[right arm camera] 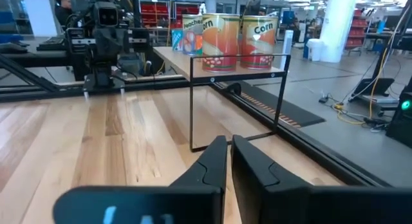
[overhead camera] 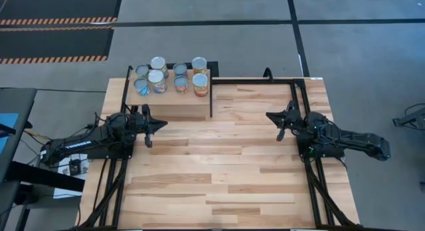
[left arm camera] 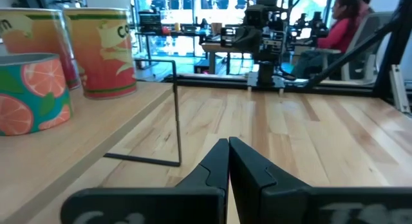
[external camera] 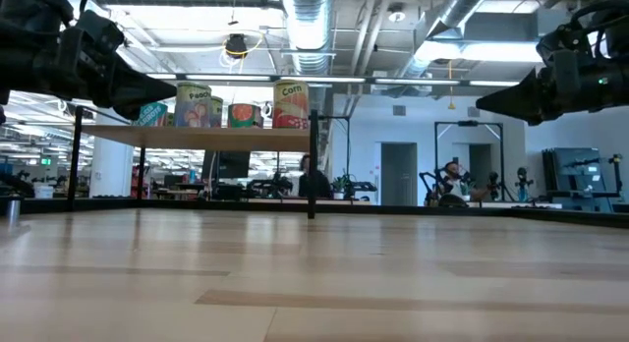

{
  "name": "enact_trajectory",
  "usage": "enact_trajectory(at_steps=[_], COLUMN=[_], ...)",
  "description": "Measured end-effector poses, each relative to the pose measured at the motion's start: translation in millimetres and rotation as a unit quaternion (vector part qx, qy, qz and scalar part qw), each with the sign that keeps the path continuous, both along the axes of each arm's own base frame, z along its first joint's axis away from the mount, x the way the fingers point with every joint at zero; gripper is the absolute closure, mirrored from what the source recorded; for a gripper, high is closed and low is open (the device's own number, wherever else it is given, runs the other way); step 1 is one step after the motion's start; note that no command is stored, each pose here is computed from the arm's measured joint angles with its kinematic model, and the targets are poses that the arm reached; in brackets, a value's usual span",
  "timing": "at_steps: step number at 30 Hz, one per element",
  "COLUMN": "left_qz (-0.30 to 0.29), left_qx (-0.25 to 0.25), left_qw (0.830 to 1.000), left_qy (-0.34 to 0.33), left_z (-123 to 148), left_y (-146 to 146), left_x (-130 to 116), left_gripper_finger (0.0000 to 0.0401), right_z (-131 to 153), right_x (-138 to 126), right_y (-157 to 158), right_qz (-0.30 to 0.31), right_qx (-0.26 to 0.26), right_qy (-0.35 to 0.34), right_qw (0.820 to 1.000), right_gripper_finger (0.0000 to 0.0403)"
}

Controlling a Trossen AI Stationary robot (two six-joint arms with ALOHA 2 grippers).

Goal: Pick and place cans onto a shelf
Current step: Return to Home Position

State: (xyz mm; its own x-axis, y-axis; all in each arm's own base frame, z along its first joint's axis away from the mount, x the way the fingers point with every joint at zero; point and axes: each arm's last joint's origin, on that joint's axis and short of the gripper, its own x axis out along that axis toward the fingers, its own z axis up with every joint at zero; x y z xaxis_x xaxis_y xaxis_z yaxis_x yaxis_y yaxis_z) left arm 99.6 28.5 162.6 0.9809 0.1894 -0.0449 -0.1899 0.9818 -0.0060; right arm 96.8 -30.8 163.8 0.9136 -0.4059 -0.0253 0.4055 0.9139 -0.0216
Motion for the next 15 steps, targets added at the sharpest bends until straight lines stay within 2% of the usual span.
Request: enact_trajectory(at_steps=[15], left_qz=[0.007], left_qx=[-0.010], left_qw=[1.000], left_qy=[-0.001], left_z=[-0.3], left_y=[0.4], left_x=[-0.1], left_gripper_finger=[0.0401], right_z=[-0.3], right_x=[0.0], right_y=[0.0], right_qz=[0.000], right_qx=[0.001], right_qy=[0.001], right_qw=[1.000], right_gripper_finger=[0.0355])
